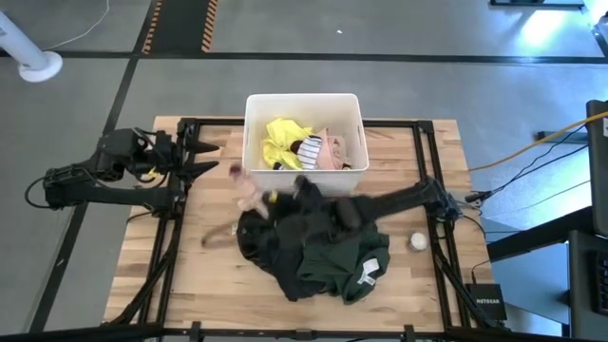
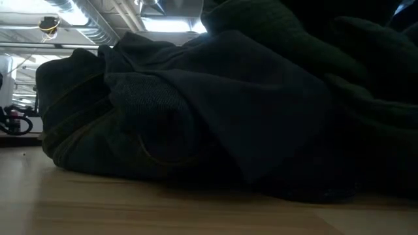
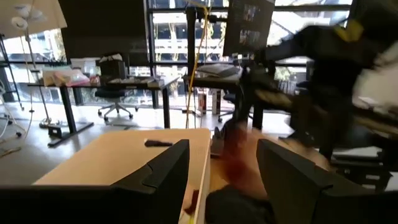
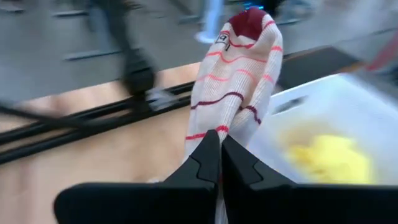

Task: Sort clothes
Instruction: Put the bottom red sock into the white bin

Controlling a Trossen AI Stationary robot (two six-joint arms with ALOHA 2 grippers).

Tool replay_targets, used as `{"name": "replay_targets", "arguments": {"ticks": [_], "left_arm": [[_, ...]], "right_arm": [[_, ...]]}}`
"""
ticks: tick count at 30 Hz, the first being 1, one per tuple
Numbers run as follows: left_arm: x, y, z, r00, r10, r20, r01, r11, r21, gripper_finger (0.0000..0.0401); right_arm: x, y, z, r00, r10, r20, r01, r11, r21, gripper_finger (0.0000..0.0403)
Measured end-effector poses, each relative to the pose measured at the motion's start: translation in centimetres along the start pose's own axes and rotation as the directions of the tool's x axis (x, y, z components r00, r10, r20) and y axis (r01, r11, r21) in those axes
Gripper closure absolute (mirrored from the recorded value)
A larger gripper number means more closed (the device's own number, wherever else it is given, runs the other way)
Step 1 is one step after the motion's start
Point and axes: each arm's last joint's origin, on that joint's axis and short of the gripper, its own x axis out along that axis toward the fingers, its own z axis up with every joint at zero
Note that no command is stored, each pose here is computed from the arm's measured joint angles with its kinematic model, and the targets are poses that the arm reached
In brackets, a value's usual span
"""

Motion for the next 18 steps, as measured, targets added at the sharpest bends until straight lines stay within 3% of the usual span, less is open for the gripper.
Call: {"name": "replay_targets", "arguments": {"ticks": [5,12,14,18], "left_arm": [[0.0,0.0,-0.3,0.999,0.0,-0.034,0.0,1.0,-0.006,0.0219],[0.0,0.0,-0.2,1.0,0.0,-0.019,0.0,1.0,-0.017,0.0219],[0.0,0.0,0.0,1.0,0.0,-0.004,0.0,1.0,-0.004,0.0219],[0.0,0.0,-0.1,1.0,0.0,-0.008,0.0,1.0,0.003,0.0219]], "right_arm": [[1.8,-4.9,2.0,0.985,-0.173,0.008,0.173,0.982,-0.077,0.0387],[4.9,-10.1,2.0,0.95,-0.293,-0.108,0.266,0.94,-0.214,0.0387],[5.5,-11.2,1.8,0.944,-0.291,-0.153,0.261,0.947,-0.19,0.0381],[6.5,-12.4,1.7,0.954,-0.19,-0.233,0.195,0.981,-0.003,0.0365]]}}
